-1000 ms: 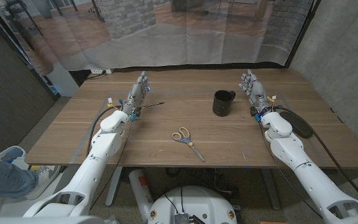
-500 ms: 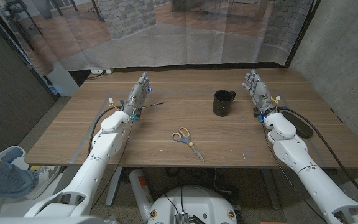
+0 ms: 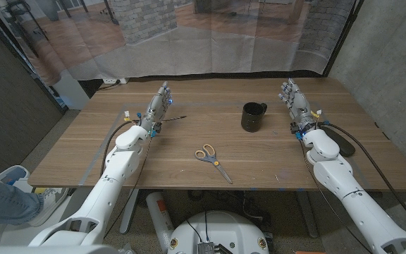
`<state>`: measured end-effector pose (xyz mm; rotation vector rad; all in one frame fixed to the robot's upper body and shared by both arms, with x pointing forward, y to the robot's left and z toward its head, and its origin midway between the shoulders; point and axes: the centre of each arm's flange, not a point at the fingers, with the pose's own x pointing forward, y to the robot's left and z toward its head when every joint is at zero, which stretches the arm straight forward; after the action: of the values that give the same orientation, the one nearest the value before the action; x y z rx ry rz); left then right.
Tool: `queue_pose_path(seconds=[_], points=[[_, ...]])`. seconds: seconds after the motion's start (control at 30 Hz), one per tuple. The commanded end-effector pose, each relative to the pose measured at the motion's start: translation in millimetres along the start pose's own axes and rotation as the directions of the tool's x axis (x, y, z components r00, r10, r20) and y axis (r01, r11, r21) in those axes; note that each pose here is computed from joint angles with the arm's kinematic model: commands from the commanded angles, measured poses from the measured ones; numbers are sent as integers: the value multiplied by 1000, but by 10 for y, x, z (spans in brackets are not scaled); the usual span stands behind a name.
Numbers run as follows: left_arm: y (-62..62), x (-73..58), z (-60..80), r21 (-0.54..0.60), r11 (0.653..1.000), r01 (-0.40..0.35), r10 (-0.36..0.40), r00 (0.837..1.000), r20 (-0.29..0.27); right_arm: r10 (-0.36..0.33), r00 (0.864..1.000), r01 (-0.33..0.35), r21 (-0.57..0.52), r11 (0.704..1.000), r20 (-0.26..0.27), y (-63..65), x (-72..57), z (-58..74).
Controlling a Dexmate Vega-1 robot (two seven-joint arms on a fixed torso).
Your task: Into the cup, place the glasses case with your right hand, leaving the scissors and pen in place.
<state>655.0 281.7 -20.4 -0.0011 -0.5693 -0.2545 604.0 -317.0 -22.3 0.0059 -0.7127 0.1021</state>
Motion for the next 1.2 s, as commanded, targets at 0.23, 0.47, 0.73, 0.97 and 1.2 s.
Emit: queue_pose_path(seconds=[0.23,0.47,0.73,0.97,1.2], points=[[-45,-9,7,7,1000,8,-8,1000,-2,-21,1000,22,-25,999,6,-95,-123,25],[-47,-10,1,11,1000,16,-16,1000,-4,-26,1000,26,-47,999,13,-103,-169,76],[-51,-9,35,17,1000,18,-19,1000,2,-36,999,37,-68,997,17,-157,-239,130],[-59,8,45,21,1000,22,-22,1000,0,-49,999,50,-76,996,18,-211,-293,143],[-61,31,40,23,999,25,-24,1000,-6,-70,997,71,-81,994,22,-271,-338,153]])
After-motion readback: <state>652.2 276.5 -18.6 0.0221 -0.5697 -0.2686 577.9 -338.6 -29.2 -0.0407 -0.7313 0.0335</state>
